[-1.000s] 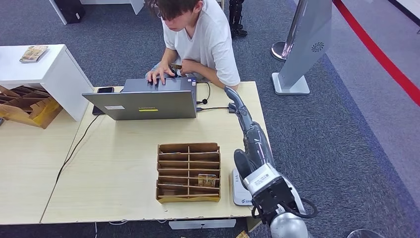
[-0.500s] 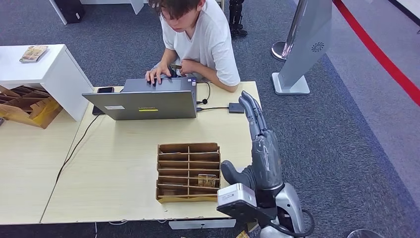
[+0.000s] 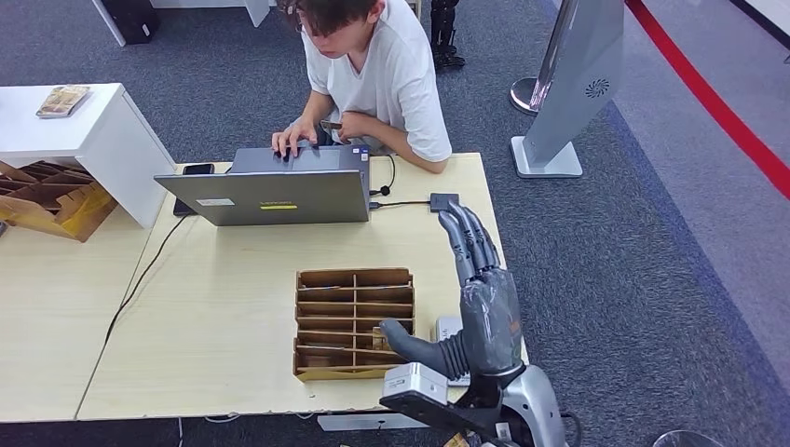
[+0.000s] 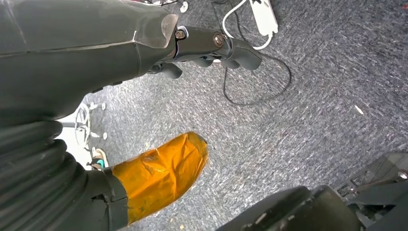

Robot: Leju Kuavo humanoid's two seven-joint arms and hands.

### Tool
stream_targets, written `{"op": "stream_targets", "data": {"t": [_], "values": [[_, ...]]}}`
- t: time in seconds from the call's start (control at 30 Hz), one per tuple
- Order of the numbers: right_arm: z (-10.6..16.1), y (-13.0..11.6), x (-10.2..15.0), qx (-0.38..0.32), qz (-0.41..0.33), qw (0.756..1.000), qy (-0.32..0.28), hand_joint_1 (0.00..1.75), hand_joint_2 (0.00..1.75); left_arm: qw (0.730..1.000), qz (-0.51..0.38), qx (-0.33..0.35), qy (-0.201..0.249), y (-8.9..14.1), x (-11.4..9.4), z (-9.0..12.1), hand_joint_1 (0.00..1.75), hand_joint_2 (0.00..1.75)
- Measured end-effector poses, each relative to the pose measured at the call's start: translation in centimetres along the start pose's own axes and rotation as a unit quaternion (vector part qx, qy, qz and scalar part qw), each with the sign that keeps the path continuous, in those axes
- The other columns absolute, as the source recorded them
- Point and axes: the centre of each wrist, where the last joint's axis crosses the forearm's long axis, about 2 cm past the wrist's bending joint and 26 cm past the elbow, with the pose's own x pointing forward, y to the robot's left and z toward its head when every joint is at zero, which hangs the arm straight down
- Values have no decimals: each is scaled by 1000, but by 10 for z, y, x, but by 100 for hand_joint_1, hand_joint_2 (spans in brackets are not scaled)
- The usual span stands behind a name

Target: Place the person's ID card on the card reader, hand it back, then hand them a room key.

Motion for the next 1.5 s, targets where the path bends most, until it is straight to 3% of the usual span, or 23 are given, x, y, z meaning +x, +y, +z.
{"op": "stream_targets", "data": {"t": [0.67, 1.5], "values": [[23, 57, -26, 140, 141, 980, 9, 0, 175, 999, -28, -14, -16, 8, 7, -5, 0, 175], [17, 70, -48, 181, 198, 963, 24, 0, 175, 998, -51, -19, -27, 10, 9, -6, 0, 175]]}}
